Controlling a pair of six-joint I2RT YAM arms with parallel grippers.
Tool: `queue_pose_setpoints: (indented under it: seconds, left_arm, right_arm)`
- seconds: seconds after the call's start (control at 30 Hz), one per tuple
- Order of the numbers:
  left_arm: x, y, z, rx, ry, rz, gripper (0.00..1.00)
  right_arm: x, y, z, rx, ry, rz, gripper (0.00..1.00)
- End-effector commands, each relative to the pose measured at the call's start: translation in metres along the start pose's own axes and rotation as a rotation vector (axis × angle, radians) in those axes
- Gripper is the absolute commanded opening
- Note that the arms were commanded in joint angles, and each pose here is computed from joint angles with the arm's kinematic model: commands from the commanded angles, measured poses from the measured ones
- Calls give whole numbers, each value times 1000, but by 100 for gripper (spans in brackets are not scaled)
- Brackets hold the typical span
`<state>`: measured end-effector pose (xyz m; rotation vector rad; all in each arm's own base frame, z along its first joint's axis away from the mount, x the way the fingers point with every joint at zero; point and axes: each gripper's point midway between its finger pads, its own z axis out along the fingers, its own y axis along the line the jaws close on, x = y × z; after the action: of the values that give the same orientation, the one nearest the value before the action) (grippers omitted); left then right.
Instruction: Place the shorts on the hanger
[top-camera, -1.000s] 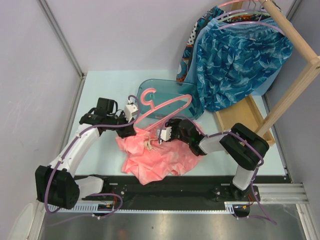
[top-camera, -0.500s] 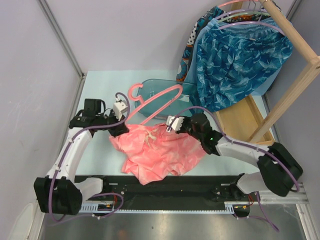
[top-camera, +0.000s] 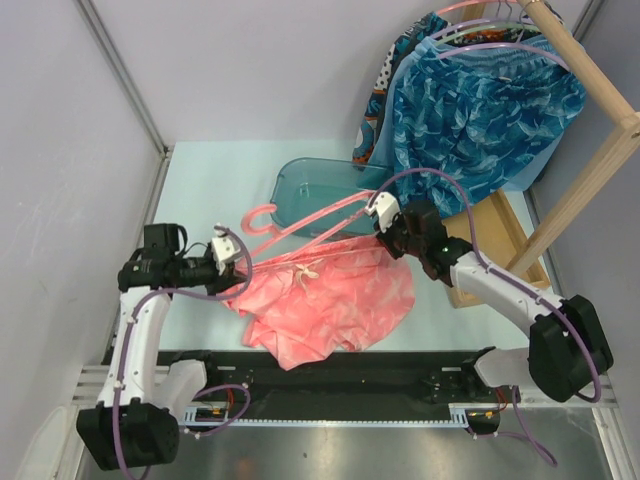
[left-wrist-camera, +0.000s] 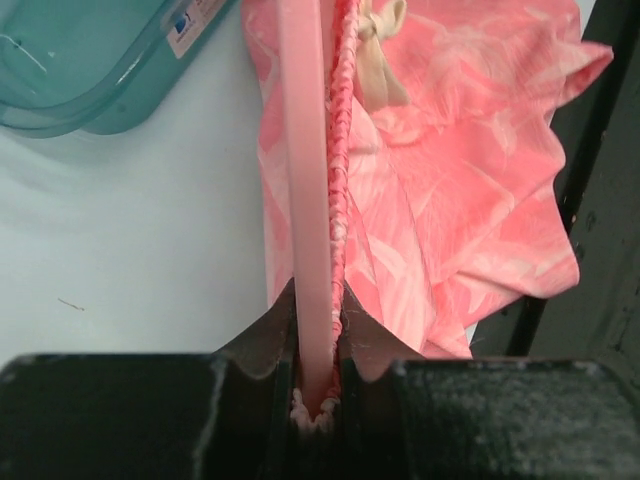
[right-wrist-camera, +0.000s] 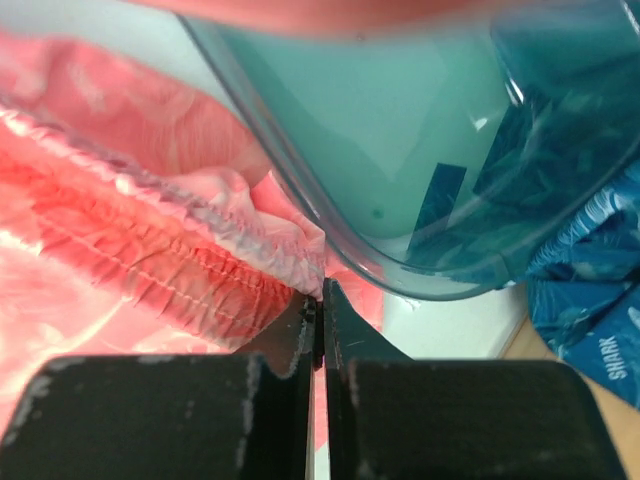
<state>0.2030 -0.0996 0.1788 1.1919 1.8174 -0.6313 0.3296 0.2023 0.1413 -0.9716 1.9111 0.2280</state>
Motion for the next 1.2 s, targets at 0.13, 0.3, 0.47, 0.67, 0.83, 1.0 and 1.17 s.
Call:
queue_pose_setpoints:
  seconds: [0.13,0.3,0.47,0.67,0.83,1.0,1.17]
  left_arm:
    - [48,-14,-20,-10,170,237,0]
    - [61,-13,-28,-6,238,253,0]
    - [72,-2,-34,0,320,232,0]
    - [88,29,-41,-46,443,168,1]
    - [61,41,-31,-70,439,184,0]
    - [28,34,-9,-53,417,226,0]
    - [17,31,-6,-64,379,213,1]
  right_arm:
    - [43,-64,-12,194,200,205,0]
    - [31,-73,-13,213,169,207,0]
    - [11,-80,-21,227,123,190,0]
    - [-26,-71,-38,214,47,99,0]
    - [-66,-38,-46,157,-24,12,0]
    - [-95,-4,-45,124,-54,-68,0]
    - [-105,-4,-50,135,-49,-105,23]
